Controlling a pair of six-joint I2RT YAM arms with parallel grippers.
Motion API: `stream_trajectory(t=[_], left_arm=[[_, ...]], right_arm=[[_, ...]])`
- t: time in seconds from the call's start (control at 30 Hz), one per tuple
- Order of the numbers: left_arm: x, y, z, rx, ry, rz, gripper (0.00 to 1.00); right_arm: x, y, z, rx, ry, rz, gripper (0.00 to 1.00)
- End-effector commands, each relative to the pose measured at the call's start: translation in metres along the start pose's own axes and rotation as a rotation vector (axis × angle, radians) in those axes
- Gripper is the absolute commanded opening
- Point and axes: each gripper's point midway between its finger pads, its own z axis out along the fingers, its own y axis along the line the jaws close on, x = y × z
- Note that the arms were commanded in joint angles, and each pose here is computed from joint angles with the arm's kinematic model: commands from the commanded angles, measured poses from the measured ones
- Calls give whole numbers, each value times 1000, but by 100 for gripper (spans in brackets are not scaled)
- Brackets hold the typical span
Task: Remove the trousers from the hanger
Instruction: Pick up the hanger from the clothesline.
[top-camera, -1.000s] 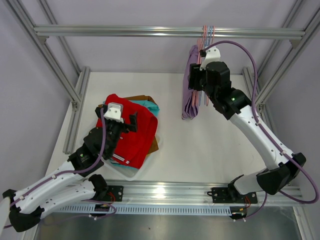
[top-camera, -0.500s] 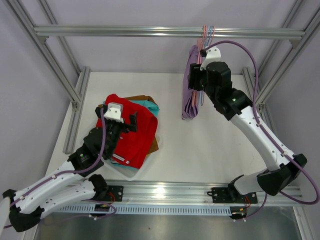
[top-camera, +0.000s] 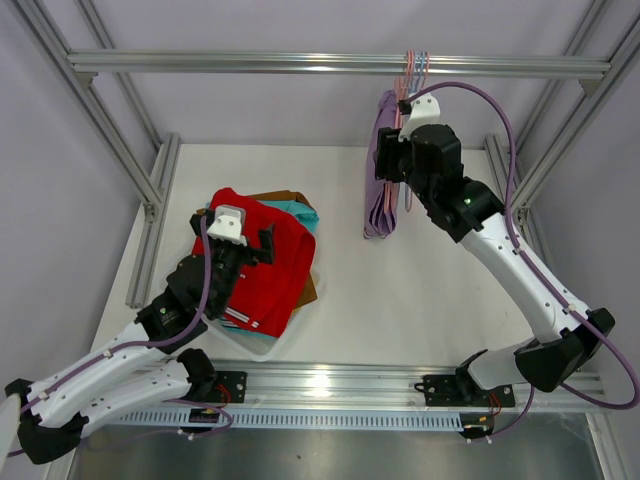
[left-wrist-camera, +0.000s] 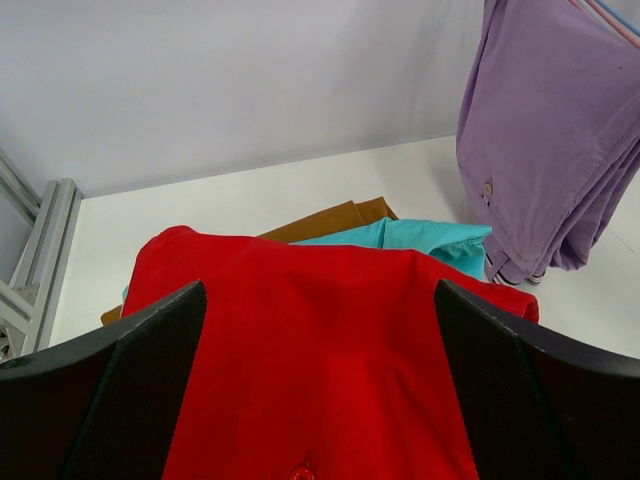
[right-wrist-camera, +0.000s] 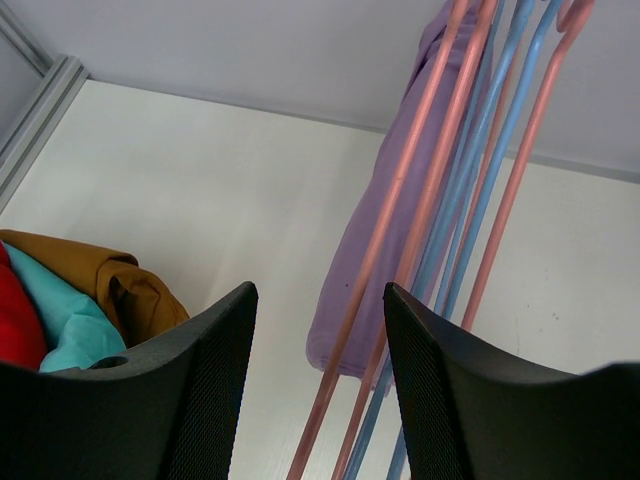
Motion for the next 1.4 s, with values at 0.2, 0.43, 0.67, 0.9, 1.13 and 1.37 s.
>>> stream_trajectory(t=[0.2,0.43,0.67,0.9,1.13,1.37], left_arm=[[-27,3,-3,8,-60,-63,99],[-26,3,-3,10,-59,-62,100],[-27,3,-3,10,-61,-64,99],[-27,3,-3,8,-60,-60,99],[-26,2,-3,10,-59,-60,99],[-25,2,-2,8,-55,-56,99]], right_arm=[[1,6,12,-7,-6,14,57],[15,8,21,-9,24,9,55],[24,2,27,12,42,5,54],[31,-11,33,62,46,12,49],[33,-25,35,70,25,45,49],[21,-30,36,35,-16,81,40]])
